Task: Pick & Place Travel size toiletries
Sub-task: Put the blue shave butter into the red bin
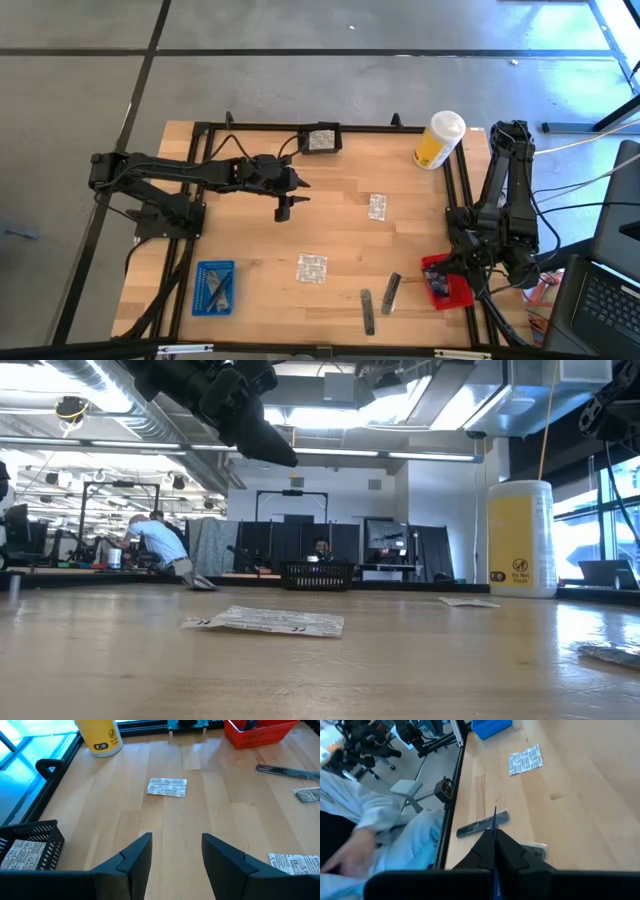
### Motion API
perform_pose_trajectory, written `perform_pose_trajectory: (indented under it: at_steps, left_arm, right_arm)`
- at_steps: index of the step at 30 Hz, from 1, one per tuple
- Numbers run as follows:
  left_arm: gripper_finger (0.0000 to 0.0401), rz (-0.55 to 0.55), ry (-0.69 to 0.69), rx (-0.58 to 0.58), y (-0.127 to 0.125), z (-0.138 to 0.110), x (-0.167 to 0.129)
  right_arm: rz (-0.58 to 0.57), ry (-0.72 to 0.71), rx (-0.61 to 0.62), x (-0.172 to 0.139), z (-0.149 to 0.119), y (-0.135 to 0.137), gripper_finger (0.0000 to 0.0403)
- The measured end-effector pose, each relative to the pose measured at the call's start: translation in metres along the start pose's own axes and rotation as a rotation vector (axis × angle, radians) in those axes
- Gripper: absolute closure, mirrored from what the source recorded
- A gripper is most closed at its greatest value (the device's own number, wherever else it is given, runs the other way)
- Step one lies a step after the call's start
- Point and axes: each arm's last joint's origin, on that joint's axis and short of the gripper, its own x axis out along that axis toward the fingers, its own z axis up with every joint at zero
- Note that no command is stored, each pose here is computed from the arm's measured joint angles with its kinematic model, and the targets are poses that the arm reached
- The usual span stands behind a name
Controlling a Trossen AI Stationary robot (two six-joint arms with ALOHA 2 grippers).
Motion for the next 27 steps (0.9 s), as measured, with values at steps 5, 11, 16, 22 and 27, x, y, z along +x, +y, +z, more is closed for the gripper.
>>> perform_pose_trajectory:
  at_steps: [5,11,16,22,27]
  left_arm:
    - [0.0237,0.0,0.0,0.0,0.0,0.0,0.0]
    - [0.0236,0.0,0.0,0.0,0.0,0.0,0.0]
    - [0.0236,0.0,0.0,0.0,0.0,0.0,0.0]
    - [0.0237,0.0,0.0,0.0,0.0,0.0,0.0]
    - [0.0235,0.0,0.0,0.0,0.0,0.0,0.0]
  right_arm:
    - [-0.002,-0.005,-0.099,0.0,0.0001,-0.0001,0.0403]
    - [0.006,0.019,-0.12,0.0,-0.0006,0.0001,0.0403]
    - [0.01,0.032,-0.125,-0.0001,-0.0009,0.0003,0.0403]
    - [0.013,0.036,-0.123,-0.0001,-0.0009,0.0005,0.0403]
    - [0.013,0.036,-0.123,-0.0001,-0.001,0.0005,0.0403]
